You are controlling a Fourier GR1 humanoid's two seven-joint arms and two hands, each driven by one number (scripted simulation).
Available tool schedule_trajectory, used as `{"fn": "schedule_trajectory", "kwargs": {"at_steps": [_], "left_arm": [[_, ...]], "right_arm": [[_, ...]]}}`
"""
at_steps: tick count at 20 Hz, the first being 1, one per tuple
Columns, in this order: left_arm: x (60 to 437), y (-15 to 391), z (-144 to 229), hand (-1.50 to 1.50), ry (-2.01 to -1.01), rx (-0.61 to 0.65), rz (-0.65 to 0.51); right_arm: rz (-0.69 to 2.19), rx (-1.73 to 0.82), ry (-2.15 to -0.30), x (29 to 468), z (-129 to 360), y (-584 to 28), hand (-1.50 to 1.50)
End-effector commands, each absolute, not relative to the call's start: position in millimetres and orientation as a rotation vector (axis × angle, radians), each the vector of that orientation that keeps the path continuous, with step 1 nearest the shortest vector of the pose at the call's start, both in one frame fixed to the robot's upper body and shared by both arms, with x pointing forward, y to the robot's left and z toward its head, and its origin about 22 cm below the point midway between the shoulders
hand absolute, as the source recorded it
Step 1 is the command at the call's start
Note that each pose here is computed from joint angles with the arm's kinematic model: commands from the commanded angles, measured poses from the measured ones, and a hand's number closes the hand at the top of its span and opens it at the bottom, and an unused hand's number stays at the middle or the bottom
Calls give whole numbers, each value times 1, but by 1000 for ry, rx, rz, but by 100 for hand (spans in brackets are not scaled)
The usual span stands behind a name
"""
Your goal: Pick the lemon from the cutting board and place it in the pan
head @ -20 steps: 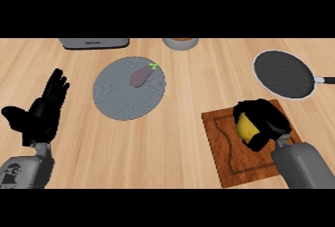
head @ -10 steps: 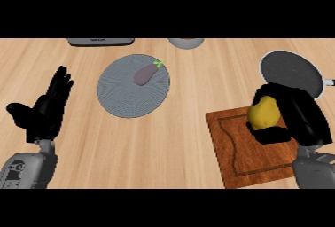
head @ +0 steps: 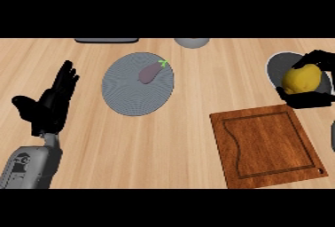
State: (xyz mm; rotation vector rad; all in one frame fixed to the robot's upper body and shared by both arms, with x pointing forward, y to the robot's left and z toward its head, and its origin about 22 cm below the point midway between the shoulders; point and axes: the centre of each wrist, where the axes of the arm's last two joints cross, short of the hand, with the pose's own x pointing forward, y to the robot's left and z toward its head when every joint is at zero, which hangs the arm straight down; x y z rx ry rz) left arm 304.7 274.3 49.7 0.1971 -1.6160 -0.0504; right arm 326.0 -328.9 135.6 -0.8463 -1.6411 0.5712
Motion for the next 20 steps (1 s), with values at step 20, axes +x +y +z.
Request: {"fn": "schedule_trajectory", "kwargs": {"at_steps": [20], "left_arm": [[313, 229, 58, 0, -1670, 84, -114]], "right_arm": [[483, -1210, -1469, 363, 81, -462, 150]]}}
